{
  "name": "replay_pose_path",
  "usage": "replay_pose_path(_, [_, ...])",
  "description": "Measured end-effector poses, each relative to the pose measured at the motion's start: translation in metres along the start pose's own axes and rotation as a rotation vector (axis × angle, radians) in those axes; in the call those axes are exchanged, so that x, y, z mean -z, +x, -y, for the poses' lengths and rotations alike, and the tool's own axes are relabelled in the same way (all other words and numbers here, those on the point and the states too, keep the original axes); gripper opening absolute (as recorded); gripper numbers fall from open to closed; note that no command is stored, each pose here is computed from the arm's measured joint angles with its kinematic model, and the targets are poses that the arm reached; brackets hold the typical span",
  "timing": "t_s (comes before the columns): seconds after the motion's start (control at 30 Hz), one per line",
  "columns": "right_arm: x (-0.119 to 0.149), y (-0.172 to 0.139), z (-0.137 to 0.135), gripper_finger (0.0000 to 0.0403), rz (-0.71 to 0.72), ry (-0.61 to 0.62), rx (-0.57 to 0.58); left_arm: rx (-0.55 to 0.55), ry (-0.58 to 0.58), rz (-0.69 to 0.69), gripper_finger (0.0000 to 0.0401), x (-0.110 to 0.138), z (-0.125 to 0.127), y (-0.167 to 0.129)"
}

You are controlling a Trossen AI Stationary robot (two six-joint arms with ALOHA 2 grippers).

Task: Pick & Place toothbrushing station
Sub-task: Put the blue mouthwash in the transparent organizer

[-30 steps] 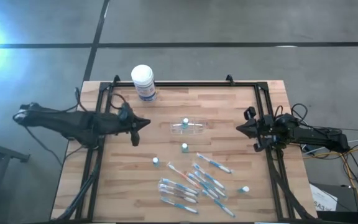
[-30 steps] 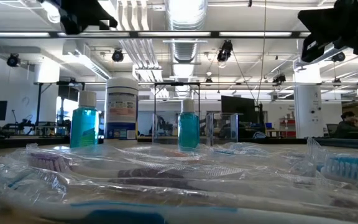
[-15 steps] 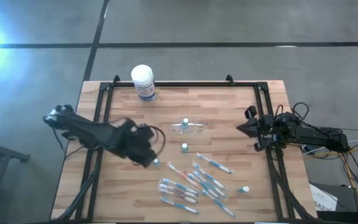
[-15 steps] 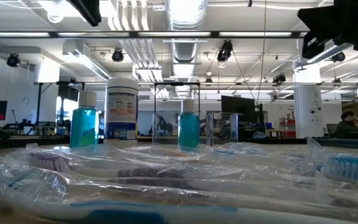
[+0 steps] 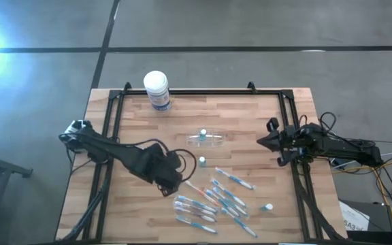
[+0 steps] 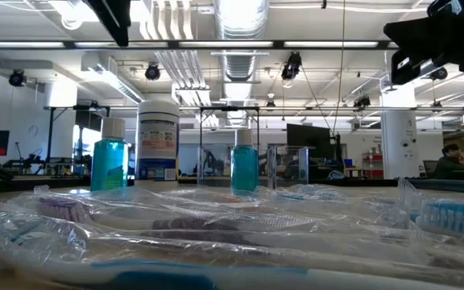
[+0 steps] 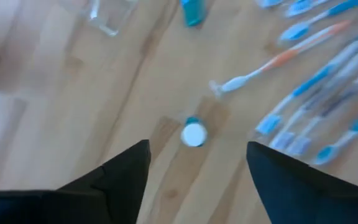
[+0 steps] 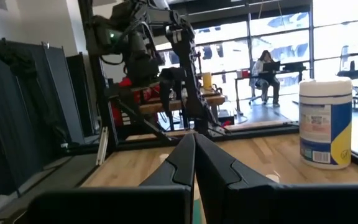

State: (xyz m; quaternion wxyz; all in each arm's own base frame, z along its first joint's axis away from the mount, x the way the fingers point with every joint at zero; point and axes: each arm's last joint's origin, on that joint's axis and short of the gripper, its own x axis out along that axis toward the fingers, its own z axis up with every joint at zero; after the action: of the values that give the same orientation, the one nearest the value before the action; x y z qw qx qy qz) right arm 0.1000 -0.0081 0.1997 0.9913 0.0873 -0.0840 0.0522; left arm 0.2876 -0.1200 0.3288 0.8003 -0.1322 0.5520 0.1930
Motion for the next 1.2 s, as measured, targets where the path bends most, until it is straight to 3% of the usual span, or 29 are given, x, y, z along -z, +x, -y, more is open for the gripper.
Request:
replay_pose_path(0.3, [0.003, 0.000, 0.001, 0.0008, -0.008, -0.004, 0.002, 0.060, -0.133, -0.055, 0.0294, 0.015, -0.009, 0.034])
replay_pose_path(0.53, [0.003, 0.000, 0.001, 0.0008, -0.007, -0.010, 0.002, 0.096, 0.113, -0.048, 0.0294, 0.018, -0.006, 0.046])
replay_pose_path(0.87, [0.003, 0.000, 0.001, 0.0008, -0.008, -0.019, 0.003, 0.108, 0.240, -0.015, 0.0294, 0.016, -0.004, 0.051])
replay_pose_path(1.2, [0.004, 0.000, 0.001, 0.0008, -0.014, -0.030, 0.006, 0.103, -0.076, -0.111, 0.0294, 0.017, -0.015, 0.069])
